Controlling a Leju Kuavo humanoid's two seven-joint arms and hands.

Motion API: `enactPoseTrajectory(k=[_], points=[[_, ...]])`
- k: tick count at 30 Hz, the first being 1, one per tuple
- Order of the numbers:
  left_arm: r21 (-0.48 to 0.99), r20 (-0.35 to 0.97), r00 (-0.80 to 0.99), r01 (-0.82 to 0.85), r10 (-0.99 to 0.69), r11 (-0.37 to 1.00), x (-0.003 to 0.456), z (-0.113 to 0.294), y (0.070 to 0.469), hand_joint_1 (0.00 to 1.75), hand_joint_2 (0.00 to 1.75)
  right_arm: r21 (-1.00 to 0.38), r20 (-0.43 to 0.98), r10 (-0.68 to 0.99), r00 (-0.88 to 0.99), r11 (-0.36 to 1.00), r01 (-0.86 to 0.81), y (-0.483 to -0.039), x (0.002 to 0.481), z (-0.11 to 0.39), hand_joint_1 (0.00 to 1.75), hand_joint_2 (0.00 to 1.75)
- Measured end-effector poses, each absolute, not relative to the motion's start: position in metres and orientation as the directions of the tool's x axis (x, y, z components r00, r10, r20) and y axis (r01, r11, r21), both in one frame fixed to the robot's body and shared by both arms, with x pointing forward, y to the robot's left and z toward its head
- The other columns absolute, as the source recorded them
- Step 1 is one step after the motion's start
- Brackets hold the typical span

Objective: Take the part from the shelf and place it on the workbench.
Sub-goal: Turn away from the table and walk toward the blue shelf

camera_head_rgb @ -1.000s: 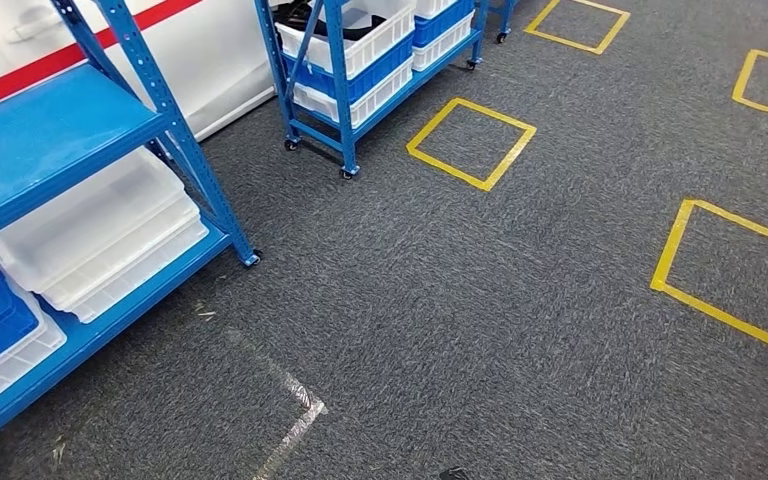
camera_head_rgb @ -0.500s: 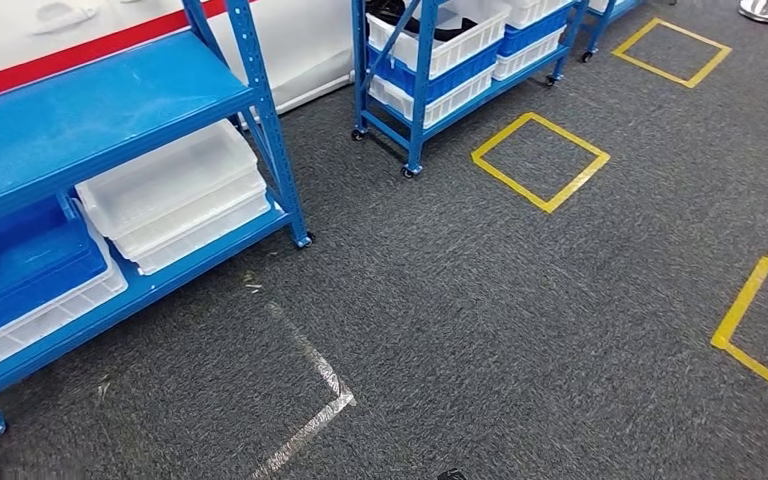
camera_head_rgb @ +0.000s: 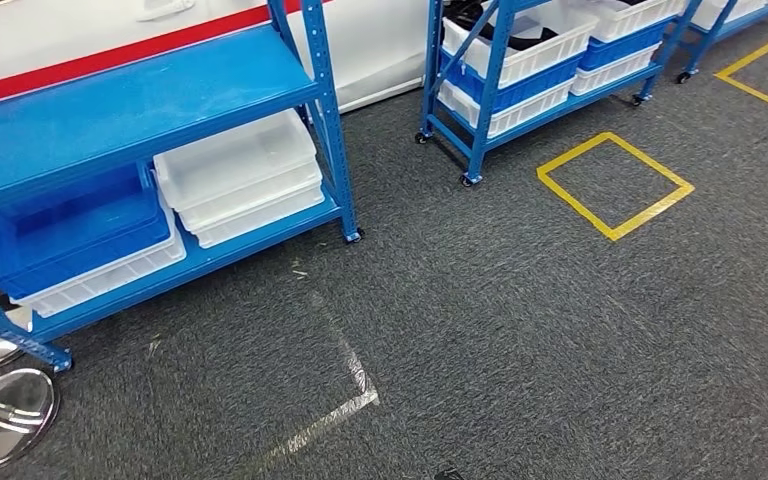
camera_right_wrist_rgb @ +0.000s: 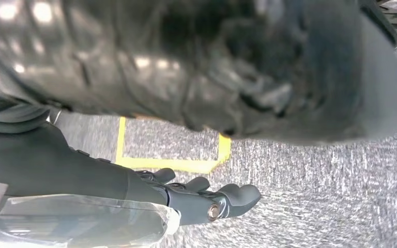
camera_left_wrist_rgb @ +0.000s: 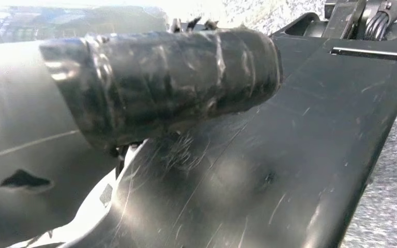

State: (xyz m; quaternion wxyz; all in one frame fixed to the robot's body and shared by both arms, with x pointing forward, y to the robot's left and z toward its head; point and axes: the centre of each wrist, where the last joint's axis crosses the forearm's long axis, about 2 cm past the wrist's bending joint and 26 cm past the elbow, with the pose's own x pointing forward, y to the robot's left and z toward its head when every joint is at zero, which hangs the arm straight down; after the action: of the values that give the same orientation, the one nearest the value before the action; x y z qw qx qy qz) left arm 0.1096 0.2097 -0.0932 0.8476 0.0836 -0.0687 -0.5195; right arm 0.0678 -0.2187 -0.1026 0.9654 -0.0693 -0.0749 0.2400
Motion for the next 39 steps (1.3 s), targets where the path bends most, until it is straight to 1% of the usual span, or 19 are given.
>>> enactPoseTrajectory(k=[7, 14, 20, 26, 30, 38, 39], points=[[0.193, 0.013, 0.42, 0.89, -0.908, 0.414, 0.098, -0.096, 0.212, 0.0, 0.0, -0.167, 0.11, 0.454, 0.884, 0.885, -0.434, -0.218, 0.068, -0.102, 0.0, 0.0], [0.16, 0.017, 0.402, 0.902, -0.915, 0.4, 0.101, -0.095, 0.209, 0.0, 0.0, -0.143, 0.058, 0.455, 0.888, 0.885, -0.444, -0.217, 0.067, -0.102, 0.0, 0.0], [0.215, 0.054, 0.377, 0.9, -0.924, 0.38, 0.096, -0.096, 0.207, 0.0, 0.0, -0.169, 0.093, 0.451, 0.887, 0.886, -0.433, -0.217, 0.069, -0.102, 0.0, 0.0], [0.226, 0.066, 0.364, 0.902, -0.929, 0.369, 0.095, -0.096, 0.208, 0.0, 0.0, -0.149, 0.058, 0.441, 0.896, 0.891, -0.429, -0.216, 0.069, -0.102, 0.0, 0.0], [0.242, 0.077, 0.356, 0.899, -0.931, 0.364, 0.102, -0.095, 0.209, 0.0, 1.75, -0.119, 0.009, 0.44, 0.898, 0.892, -0.436, -0.216, 0.067, -0.102, 0.0, 0.0], [0.202, 0.069, 0.346, 0.914, -0.936, 0.353, 0.096, -0.096, 0.21, 0.0, 1.75, -0.09, -0.002, 0.435, 0.9, 0.897, -0.433, -0.215, 0.068, -0.102, 0.0, 0.0], [0.2, 0.068, 0.346, 0.914, -0.936, 0.353, 0.096, -0.096, 0.21, 0.0, 1.31, -0.088, -0.002, 0.435, 0.901, 0.897, -0.433, -0.215, 0.068, -0.102, 0.0, 0.0]])
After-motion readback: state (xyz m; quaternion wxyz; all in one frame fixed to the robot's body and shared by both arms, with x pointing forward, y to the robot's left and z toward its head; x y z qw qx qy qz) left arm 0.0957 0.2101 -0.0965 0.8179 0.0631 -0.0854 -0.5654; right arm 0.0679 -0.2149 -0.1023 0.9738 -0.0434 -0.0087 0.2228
